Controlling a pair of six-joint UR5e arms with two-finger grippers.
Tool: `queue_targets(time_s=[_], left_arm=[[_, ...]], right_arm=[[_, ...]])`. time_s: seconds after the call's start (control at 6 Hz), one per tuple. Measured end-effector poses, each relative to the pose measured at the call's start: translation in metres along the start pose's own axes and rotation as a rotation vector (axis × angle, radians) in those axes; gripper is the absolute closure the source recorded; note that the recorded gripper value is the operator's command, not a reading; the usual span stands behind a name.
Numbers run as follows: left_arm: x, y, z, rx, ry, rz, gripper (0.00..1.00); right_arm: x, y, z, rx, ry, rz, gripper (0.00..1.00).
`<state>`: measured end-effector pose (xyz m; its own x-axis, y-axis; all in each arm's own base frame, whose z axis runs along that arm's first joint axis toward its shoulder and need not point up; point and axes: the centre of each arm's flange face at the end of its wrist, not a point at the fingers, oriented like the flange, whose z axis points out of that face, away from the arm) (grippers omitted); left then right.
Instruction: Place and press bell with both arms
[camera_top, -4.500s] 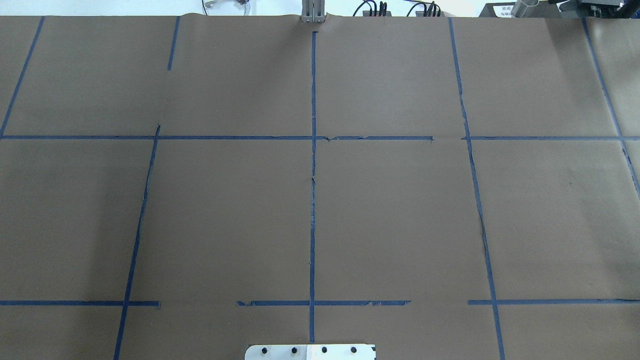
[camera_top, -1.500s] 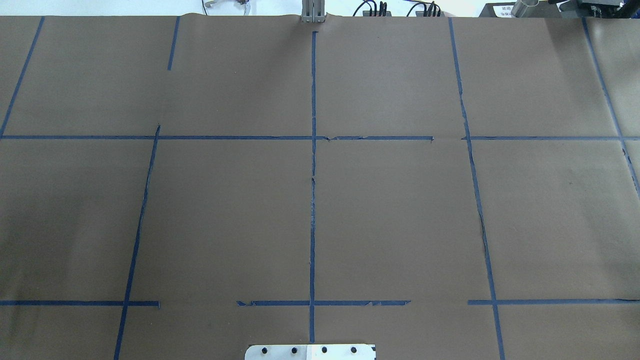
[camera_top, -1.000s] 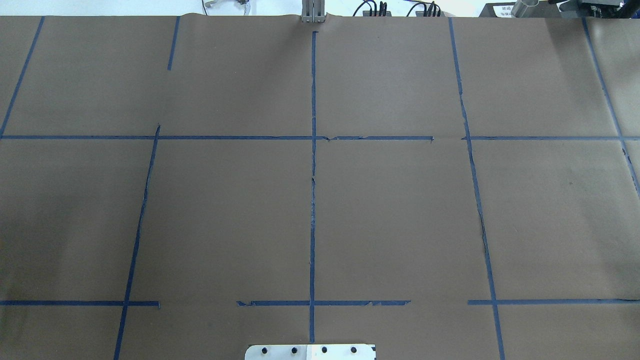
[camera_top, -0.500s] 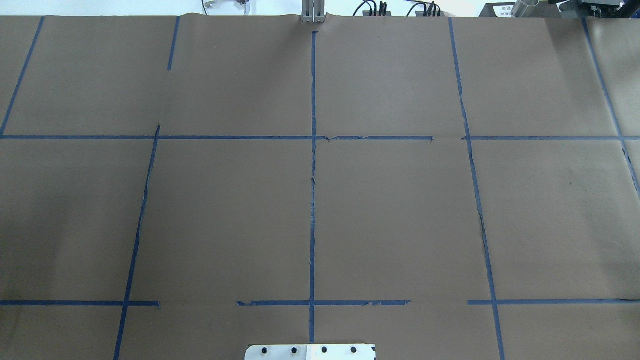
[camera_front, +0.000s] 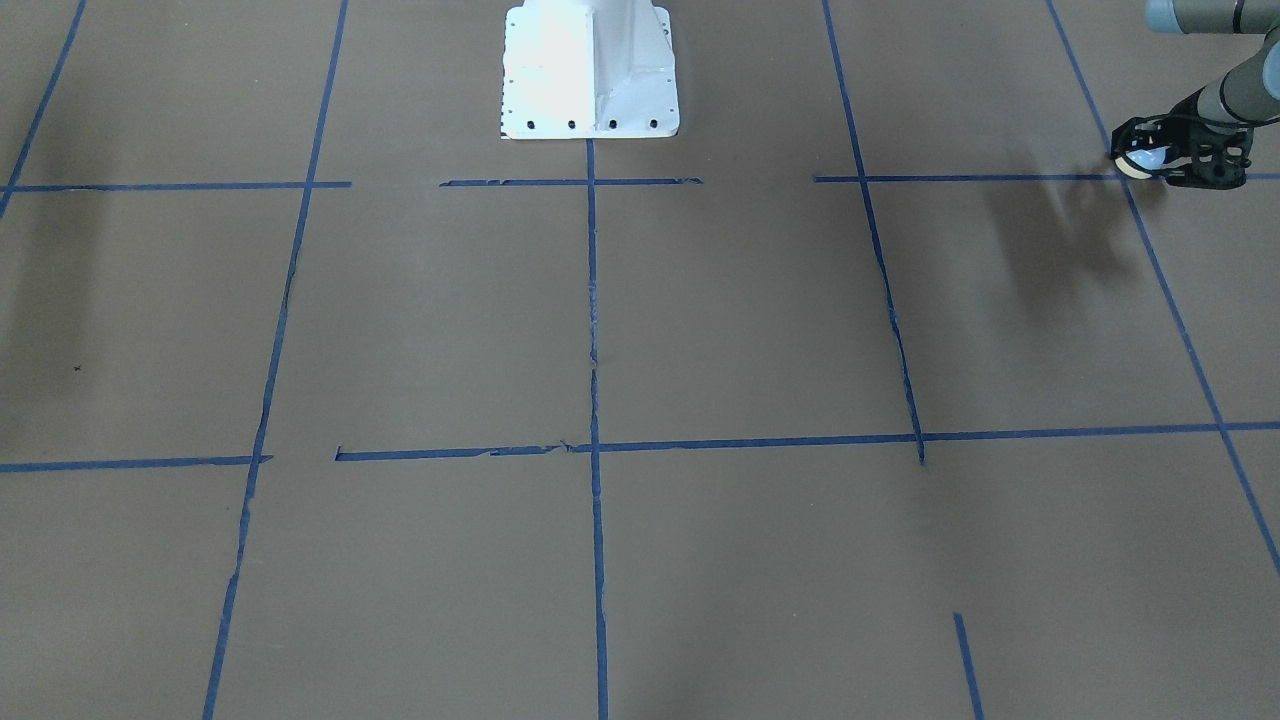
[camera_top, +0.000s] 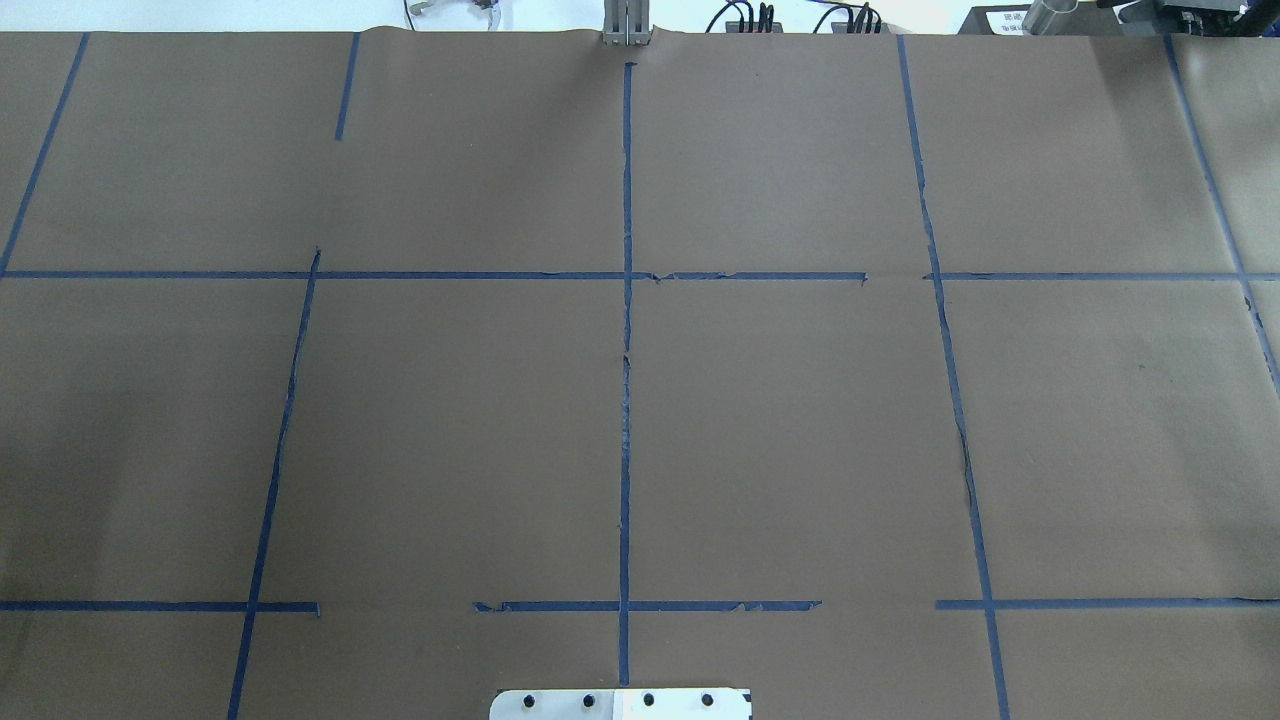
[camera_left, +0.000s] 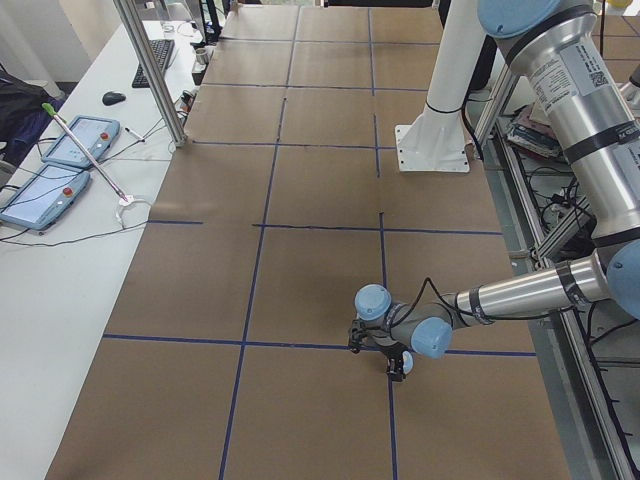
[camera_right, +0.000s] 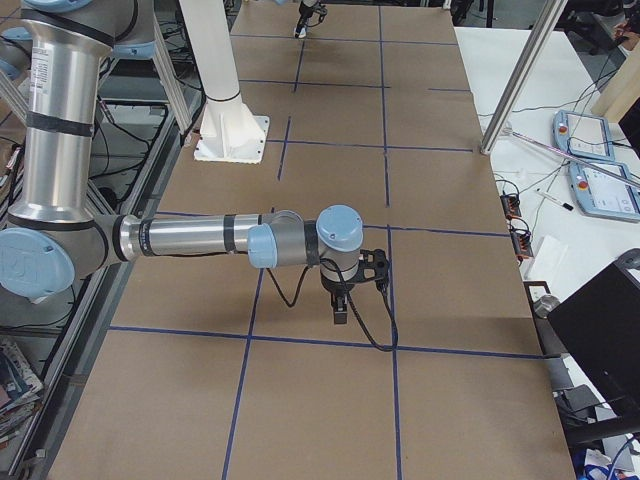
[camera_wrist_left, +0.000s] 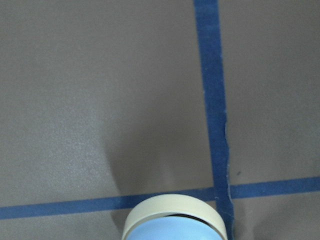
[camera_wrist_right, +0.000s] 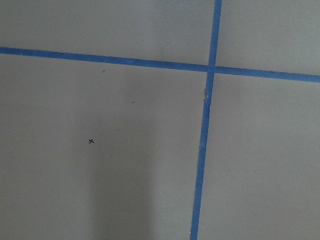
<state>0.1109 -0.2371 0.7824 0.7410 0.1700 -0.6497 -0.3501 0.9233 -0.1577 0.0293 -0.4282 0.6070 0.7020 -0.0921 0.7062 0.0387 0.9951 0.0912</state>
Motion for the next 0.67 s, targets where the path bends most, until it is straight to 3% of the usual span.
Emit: queue_targets(time_s=[0.33,0.67], left_arm=[[0.01,-0.003,-0.011,0.025,0.012,0.007,1.0],[0.048,-0.013,-0.065,0.139,0.056,0.052,1.0]], right_arm=[[-0.001,0.0,-0.001,0.002,0.0,0.0,0.0],[-0.002,0.0,-0.002,0.002,-0.001,0.001,0.0]])
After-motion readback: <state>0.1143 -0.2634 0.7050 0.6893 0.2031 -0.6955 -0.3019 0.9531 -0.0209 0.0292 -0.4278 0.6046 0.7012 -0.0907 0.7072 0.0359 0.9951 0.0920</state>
